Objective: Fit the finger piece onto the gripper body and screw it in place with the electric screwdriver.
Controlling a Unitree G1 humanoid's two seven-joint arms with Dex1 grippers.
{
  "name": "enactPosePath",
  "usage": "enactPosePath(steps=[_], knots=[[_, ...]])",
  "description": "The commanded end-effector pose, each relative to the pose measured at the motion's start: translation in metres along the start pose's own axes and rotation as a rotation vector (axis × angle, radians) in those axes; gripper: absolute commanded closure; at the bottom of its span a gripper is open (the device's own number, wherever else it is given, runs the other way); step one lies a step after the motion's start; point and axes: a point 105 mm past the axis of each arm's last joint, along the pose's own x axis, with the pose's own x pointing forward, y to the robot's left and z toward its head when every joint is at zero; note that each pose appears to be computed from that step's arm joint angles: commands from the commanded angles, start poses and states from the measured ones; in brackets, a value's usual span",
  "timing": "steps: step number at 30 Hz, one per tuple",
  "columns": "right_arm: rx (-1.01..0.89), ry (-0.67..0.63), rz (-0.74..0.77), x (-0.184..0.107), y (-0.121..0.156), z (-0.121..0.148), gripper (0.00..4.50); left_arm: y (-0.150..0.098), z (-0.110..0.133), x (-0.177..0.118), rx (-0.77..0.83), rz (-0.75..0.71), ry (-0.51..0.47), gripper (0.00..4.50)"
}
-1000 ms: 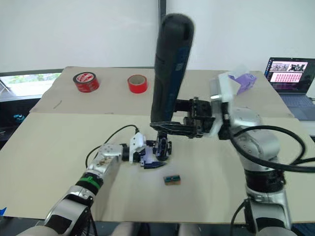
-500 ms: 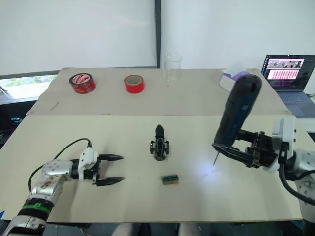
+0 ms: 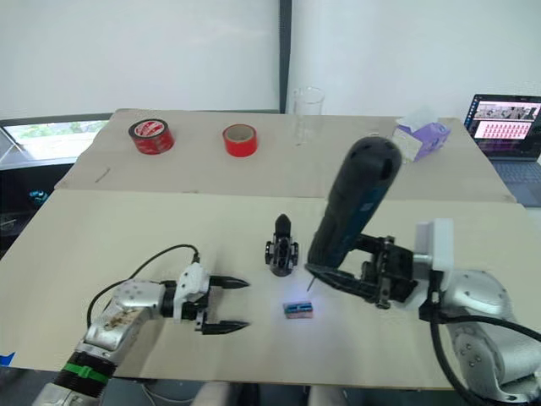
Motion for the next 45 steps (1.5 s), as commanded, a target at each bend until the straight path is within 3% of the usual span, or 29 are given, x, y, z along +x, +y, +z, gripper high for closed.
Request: enactPosePath(steps=[1,13,45], knots=[[-0.042,-0.025,0.069,0.008,0.007,0.005,2.57,-0.009,0.004,0.023,0.07,-0.05,0.006,0.05],[-0.039,-0.008,0.108,0.018,0.005,-0.009,2.57,-0.021,0.013,0.064,0.054,-0.111,-0.016,0.05],[-0.052,0.084,0.104,0.009,-0.003,-0.021,2.57,-0.019,0.007,0.07,0.057,-0.084,0.002,0.05]])
